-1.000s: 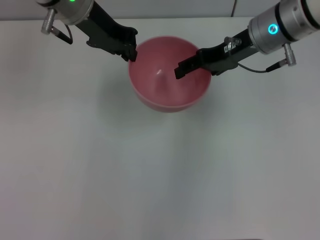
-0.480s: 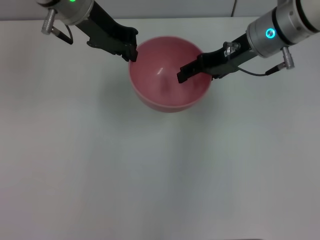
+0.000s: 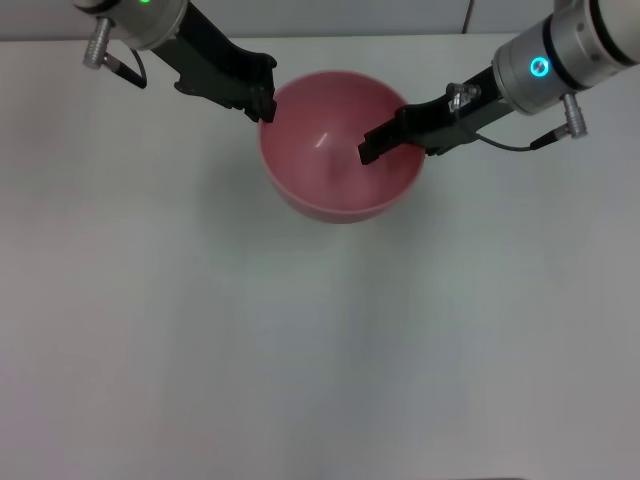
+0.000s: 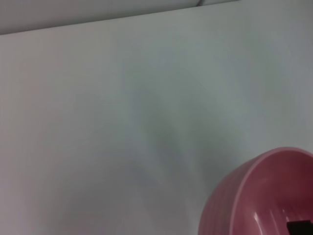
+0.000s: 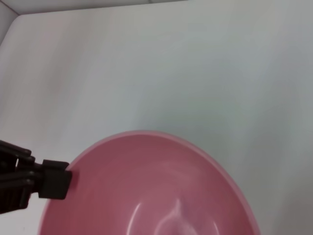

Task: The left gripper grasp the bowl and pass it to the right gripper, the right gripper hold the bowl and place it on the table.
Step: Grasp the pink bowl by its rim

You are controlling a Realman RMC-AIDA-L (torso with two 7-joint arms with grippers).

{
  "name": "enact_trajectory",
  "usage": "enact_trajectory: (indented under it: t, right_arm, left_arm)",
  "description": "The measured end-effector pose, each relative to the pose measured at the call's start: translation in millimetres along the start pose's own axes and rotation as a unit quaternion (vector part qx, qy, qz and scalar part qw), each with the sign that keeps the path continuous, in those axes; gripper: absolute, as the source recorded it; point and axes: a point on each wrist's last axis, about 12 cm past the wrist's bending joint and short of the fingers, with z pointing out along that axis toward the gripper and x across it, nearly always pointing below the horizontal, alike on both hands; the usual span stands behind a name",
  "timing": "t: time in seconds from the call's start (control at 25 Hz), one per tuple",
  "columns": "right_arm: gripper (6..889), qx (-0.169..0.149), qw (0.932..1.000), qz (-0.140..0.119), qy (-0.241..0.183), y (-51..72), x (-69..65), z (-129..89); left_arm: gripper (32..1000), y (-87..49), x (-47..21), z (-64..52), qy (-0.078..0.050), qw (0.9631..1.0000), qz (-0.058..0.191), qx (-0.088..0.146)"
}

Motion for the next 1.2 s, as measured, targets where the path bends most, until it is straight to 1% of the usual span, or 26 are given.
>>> enact_trajectory:
  t: [0.12,0.36,0.56,0.96,1.2]
  right_arm:
    - [751,0.0,1.0,0.006,-0.002,-0.1,2.1,4.3]
    - [537,0.003,1.0,0.004,-0.006,-1.7,3.2,6.0]
    - [286,0.004,1.0,0.005,-0.006,-2.8,4.1,6.1]
    - [185,0.004,0.9999,0.002,-0.012,-3.9,3.5,5.9]
    - [124,0.0,0.9999,0.001,-0.017,-6.1,5.3,6.0]
  left_arm:
    - [65,0.1,0.0,-0.1,0.0,1.0,-0.001,0.001]
    - [65,0.3,0.1,-0.1,-0.001,1.0,-0.001,0.001]
    - [65,0.4,0.1,-0.1,-0.001,1.0,-0.001,0.001]
    - [65,2.3,1.5,0.4,0.0,1.0,-0.004,0.0]
    - [65,3.3,2.0,0.2,0.0,1.0,-0.005,0.0]
